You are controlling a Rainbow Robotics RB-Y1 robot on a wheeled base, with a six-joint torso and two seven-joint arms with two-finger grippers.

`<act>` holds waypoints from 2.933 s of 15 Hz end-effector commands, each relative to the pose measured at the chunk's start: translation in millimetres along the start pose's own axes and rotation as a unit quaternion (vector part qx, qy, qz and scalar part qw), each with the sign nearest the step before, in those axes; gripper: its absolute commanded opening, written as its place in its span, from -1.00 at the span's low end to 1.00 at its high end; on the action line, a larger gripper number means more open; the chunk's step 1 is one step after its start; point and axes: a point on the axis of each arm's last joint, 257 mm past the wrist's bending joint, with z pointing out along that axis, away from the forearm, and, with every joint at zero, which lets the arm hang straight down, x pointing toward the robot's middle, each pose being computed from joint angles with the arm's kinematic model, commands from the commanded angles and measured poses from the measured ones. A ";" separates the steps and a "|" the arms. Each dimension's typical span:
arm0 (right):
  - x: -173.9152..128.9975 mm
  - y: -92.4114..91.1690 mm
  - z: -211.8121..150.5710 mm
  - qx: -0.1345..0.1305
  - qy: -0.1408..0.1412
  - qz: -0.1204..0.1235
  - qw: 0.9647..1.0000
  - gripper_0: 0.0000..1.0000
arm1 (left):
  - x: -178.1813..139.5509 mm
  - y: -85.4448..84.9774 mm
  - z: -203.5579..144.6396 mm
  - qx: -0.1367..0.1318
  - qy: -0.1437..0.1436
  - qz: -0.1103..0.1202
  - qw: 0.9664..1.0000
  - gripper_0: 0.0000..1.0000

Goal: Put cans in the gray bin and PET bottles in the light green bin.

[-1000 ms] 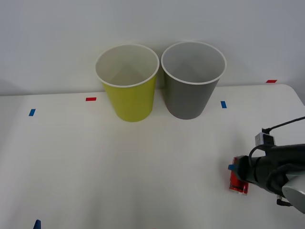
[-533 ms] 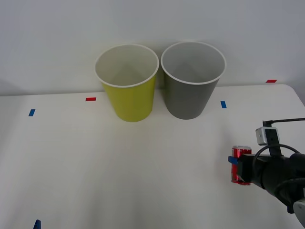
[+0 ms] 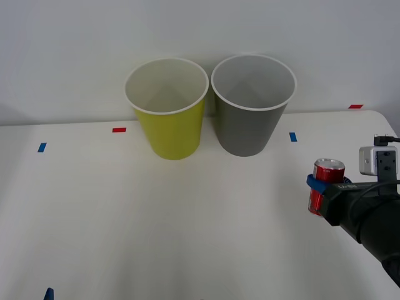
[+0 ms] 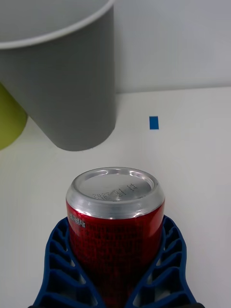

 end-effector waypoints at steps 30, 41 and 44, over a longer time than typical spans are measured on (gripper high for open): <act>-255.0 83.3 85.8 -0.131 -0.317 -0.074 0.937 -1.00 | 0.0 0.0 0.0 0.000 0.000 0.000 1.000 1.00; -253.0 89.1 121.1 -0.139 -0.330 -0.096 0.929 -1.00 | 0.0 0.0 0.0 0.000 0.000 0.000 1.000 1.00; -254.3 85.9 125.9 -0.134 -0.329 -0.099 0.929 -1.00 | 0.0 0.0 0.0 0.000 0.000 0.000 1.000 1.00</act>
